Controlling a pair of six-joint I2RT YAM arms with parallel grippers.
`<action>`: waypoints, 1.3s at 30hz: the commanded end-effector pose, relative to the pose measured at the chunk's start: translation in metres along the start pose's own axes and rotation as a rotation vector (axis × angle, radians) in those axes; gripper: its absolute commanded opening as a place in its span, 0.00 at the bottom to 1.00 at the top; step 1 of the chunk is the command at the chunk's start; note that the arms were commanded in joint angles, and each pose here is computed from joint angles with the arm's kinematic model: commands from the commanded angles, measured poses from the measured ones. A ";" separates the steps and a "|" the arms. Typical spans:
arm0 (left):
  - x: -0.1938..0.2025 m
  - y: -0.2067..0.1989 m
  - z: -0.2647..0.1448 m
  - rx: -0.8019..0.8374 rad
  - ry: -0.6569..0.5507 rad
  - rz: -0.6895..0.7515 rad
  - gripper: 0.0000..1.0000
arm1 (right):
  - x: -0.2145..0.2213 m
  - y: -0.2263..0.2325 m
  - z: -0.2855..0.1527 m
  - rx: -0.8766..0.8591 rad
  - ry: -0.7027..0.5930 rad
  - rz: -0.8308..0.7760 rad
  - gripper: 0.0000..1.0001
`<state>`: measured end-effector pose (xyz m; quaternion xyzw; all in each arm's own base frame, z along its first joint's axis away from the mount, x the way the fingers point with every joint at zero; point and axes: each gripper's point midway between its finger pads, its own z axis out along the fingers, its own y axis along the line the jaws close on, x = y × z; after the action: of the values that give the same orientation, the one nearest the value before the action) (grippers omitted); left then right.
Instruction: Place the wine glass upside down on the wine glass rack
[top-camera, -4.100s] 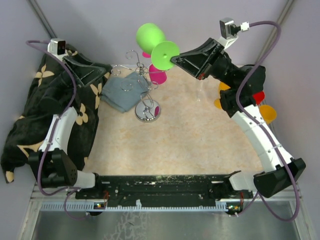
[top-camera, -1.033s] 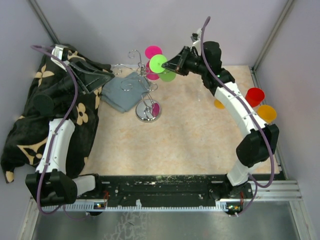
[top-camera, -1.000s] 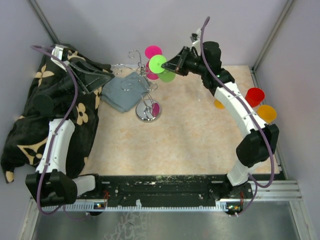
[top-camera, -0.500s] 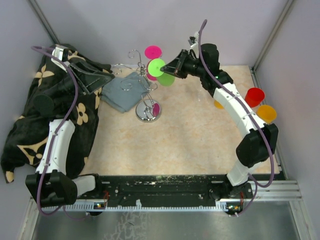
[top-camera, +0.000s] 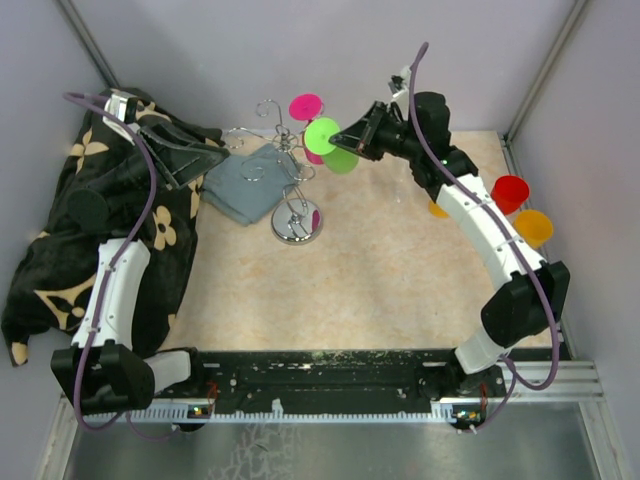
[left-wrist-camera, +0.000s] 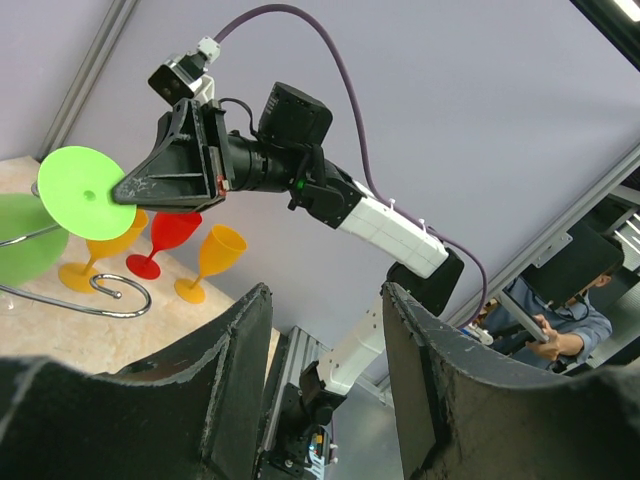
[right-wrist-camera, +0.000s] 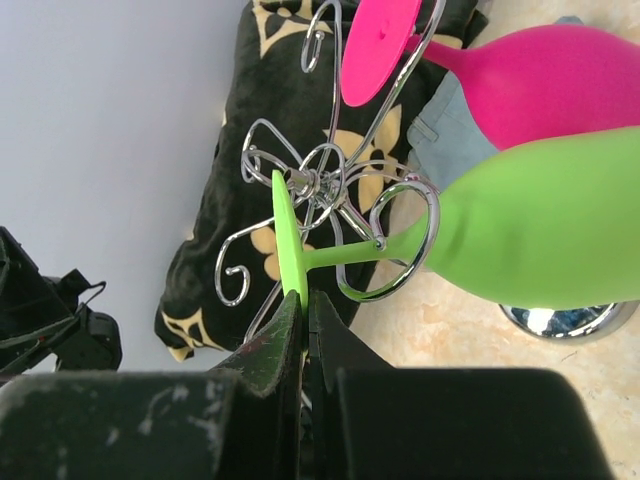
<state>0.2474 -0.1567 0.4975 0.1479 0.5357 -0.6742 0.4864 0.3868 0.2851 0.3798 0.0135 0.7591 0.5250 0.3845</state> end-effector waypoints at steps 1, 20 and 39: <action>0.003 -0.009 -0.001 0.011 0.005 0.038 0.54 | -0.024 0.029 -0.022 -0.052 -0.099 -0.065 0.00; 0.004 -0.011 -0.002 0.012 0.009 0.038 0.54 | -0.042 -0.001 -0.027 0.034 -0.162 -0.067 0.00; 0.007 -0.008 -0.003 0.003 0.017 0.040 0.54 | -0.043 -0.023 -0.026 0.070 -0.168 -0.047 0.20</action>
<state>0.2451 -0.1570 0.4959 0.1465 0.5375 -0.6737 0.4855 0.4122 0.2461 0.3669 0.0619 0.7641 0.4868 0.4189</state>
